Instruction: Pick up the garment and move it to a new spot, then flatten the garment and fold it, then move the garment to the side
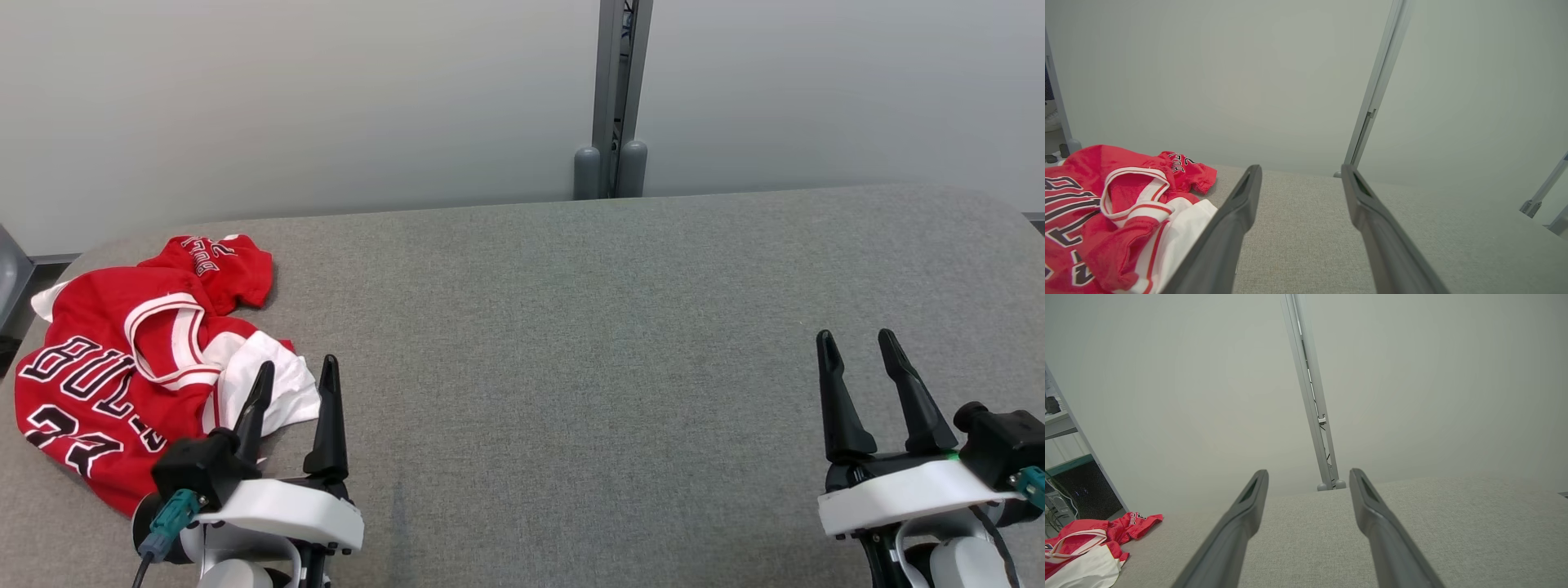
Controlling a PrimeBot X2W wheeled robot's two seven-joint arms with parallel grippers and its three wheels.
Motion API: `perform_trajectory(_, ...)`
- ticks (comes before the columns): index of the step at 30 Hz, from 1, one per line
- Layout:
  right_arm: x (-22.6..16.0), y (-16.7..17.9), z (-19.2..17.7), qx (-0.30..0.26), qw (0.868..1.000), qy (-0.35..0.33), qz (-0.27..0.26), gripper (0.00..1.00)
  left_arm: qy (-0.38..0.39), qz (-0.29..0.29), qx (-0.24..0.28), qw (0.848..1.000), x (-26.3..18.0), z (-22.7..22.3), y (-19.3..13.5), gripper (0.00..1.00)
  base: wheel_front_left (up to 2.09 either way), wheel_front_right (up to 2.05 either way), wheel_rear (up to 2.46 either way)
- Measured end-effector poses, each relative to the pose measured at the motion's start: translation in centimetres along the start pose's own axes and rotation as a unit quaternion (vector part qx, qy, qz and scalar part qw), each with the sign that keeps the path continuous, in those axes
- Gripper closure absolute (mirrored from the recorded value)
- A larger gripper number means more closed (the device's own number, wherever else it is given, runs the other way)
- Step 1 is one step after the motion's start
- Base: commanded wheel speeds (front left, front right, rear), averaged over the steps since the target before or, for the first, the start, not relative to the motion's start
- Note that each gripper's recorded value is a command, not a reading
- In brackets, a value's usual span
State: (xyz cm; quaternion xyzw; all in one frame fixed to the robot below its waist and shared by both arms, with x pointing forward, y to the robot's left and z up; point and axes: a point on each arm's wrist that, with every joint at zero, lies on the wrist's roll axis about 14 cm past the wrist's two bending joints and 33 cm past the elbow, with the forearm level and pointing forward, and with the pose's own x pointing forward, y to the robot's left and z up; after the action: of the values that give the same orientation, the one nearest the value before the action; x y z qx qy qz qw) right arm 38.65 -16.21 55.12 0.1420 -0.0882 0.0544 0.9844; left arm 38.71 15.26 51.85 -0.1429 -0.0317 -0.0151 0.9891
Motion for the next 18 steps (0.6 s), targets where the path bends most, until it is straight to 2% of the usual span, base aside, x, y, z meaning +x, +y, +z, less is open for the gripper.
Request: perform_trajectory(18, 0.0, 0.8, 0.3, -0.069, 0.997, -0.011, 0.022, 0.00, -0.015, -0.020, 0.065, 0.998, 0.0, 0.2, -1.2, 0.00, 0.00, 0.00, 0.00)
